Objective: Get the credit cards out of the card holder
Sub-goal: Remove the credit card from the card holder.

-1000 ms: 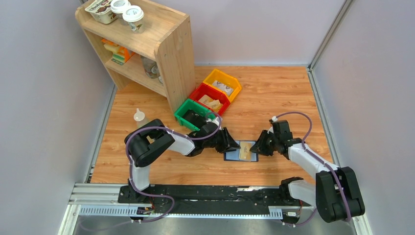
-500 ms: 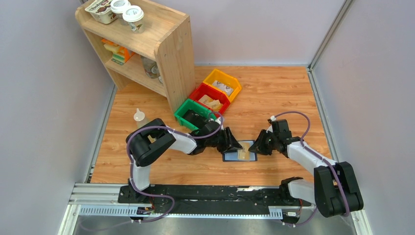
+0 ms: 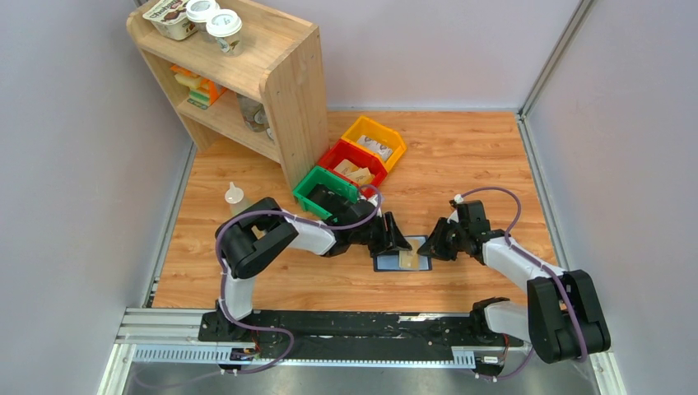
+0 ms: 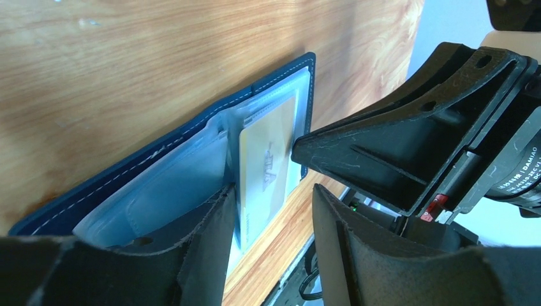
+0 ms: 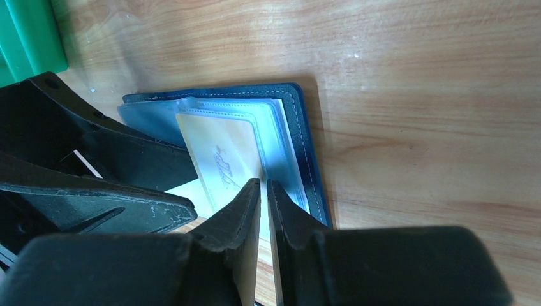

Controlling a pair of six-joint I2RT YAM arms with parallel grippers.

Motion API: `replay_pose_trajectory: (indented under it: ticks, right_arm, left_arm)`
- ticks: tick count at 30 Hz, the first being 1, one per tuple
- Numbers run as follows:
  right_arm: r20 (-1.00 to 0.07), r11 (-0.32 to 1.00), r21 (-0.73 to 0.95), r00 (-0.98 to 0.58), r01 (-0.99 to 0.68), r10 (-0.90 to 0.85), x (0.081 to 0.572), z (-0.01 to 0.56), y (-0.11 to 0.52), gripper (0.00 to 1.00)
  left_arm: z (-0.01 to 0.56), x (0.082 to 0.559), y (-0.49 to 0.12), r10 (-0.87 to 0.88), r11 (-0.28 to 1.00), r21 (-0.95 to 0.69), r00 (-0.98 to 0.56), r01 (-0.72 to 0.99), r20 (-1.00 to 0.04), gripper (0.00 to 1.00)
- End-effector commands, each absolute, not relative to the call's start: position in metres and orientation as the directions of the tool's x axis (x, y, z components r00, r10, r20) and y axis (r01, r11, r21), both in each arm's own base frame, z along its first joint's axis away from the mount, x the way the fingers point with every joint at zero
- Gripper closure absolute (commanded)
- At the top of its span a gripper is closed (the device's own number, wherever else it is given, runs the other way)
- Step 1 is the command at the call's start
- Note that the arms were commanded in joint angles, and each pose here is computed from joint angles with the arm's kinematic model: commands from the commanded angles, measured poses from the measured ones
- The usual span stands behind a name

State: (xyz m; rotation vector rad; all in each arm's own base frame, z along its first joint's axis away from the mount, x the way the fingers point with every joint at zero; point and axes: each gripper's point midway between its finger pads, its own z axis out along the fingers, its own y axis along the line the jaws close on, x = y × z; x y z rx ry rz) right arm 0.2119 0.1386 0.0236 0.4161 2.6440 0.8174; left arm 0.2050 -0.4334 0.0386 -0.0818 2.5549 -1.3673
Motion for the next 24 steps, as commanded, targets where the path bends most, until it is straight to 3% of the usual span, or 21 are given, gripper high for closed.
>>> replay_pose_trajectory:
  ticks: [1,11,24]
  right_arm:
    - [-0.206,0.817,0.541,-0.91,0.2,0.36,0.199,0.007,0.131,0.83]
    - [-0.196,0.81,0.549,-0.91,0.207,0.365,0.196,0.004,0.132,0.83]
    - [-0.191,0.806,0.556,-0.913,0.202,0.36,0.194,0.003,0.134,0.83]
  left_arm:
    - [0.036,0.201,-0.444,-0.12,0.529,-0.844,-0.976,0.09,-0.18,0.46]
    - [0.072,0.206,-0.444,-0.186,0.423,-0.896,-0.954,0.137,-0.234,0.68]
    - [0.091,0.209,-0.447,-0.209,0.367,-0.917,-0.947,0.156,-0.244,0.84]
